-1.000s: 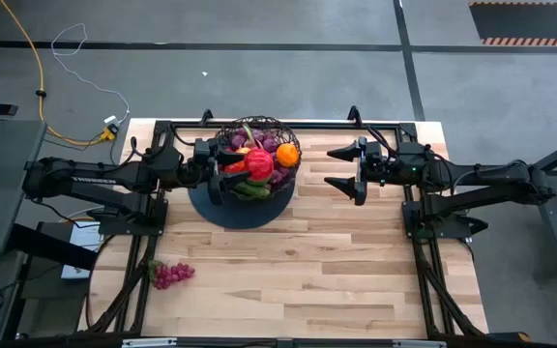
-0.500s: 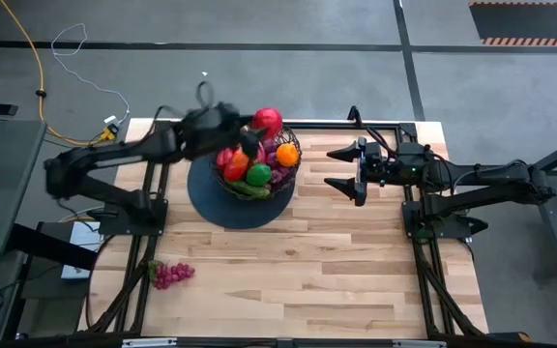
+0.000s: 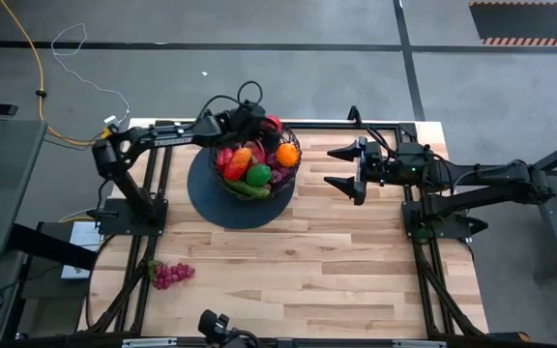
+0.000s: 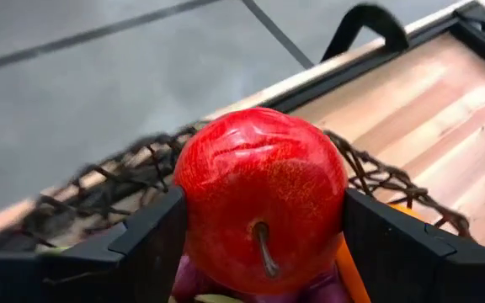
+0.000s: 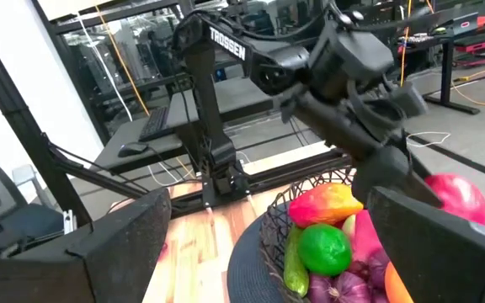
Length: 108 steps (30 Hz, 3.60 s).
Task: Build produce basket
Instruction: Put the red apple into the black basket, then put the grapes into the black basket
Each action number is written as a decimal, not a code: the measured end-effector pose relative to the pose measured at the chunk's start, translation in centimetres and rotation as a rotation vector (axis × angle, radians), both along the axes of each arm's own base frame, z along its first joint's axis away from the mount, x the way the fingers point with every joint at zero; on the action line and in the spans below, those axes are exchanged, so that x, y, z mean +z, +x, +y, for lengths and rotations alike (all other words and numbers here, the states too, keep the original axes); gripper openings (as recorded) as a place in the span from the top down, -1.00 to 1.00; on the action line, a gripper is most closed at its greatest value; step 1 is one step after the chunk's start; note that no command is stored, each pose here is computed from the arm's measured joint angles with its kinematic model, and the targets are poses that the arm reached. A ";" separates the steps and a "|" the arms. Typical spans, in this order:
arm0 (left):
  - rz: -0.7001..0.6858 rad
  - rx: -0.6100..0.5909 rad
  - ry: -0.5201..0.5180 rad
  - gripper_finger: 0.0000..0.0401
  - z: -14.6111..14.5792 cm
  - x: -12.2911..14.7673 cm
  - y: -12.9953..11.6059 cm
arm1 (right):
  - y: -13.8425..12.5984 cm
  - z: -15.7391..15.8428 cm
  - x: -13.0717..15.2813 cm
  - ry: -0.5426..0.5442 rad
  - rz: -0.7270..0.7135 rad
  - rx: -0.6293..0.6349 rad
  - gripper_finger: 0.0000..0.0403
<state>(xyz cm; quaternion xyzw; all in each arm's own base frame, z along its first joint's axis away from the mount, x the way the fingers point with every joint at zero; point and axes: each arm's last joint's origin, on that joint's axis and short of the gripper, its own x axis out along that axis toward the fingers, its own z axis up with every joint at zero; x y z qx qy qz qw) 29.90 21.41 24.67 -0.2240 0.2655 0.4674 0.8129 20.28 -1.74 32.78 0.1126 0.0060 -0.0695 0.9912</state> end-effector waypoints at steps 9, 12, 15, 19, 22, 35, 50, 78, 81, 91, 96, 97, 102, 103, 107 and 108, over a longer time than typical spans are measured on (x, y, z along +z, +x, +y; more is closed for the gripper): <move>0.002 -0.004 -0.006 -0.39 0.3 -1.2 0.8 | 0.0 0.0 -0.1 0.014 0.007 -0.001 -0.94; -0.011 -0.018 0.016 -0.39 0.5 -1.0 0.9 | 0.0 0.0 -0.1 0.030 0.009 -0.001 -0.94; -0.023 -0.036 0.008 -0.42 0.5 -1.0 0.9 | 0.0 0.0 -0.2 0.033 0.014 -0.002 -0.94; -0.030 -0.069 -0.023 -0.59 0.4 -1.1 1.0 | 0.0 0.0 -0.2 0.036 0.018 -0.002 -0.94; -0.040 -0.096 -0.044 -0.77 0.2 -0.8 0.8 | 0.0 0.0 -0.2 0.037 0.018 -0.002 -0.94; -0.126 -0.207 0.083 -0.97 -2.0 6.3 -2.8 | 0.0 0.0 -0.2 0.020 0.020 -0.001 -0.94; -0.578 -0.580 0.302 -0.97 -17.4 12.3 -8.5 | 0.0 0.0 -0.2 0.018 0.021 -0.001 -0.94; -0.327 -0.726 -0.267 -0.97 -23.2 7.8 -11.3 | 0.0 0.0 -0.2 0.024 0.019 -0.002 -0.94; -0.044 -0.669 -0.561 -0.97 -24.1 5.2 -12.6 | 0.0 0.0 -0.2 0.030 0.019 -0.002 -0.94; 0.658 -0.553 -1.015 -0.97 -29.3 -1.0 -16.6 | 0.0 0.0 -0.3 0.033 0.026 -0.002 -0.94; 0.743 -0.532 -1.082 -0.97 -31.4 -3.5 -17.0 | 0.0 0.0 -0.4 0.033 0.034 -0.002 -0.94; 0.758 -0.535 -1.079 -0.97 -31.7 -3.9 -17.0 | 0.0 0.0 -0.4 0.034 0.034 -0.002 -0.94; 0.880 -0.522 -1.011 -0.97 -32.4 -6.1 -17.4 | 0.0 0.0 -0.4 0.034 0.035 -0.002 -0.94; 0.901 -0.531 -0.996 -0.97 -32.6 -6.5 -17.5 | 0.0 0.0 -0.4 0.034 0.035 -0.002 -0.94; 0.955 -0.618 -0.930 -0.97 -33.2 -7.7 -17.4 | 0.0 0.0 -0.4 0.034 0.035 -0.002 -0.94; 0.960 -0.634 -0.922 -0.97 -33.4 -8.1 -17.3 | 0.0 0.0 -0.4 0.036 0.037 -0.002 -0.94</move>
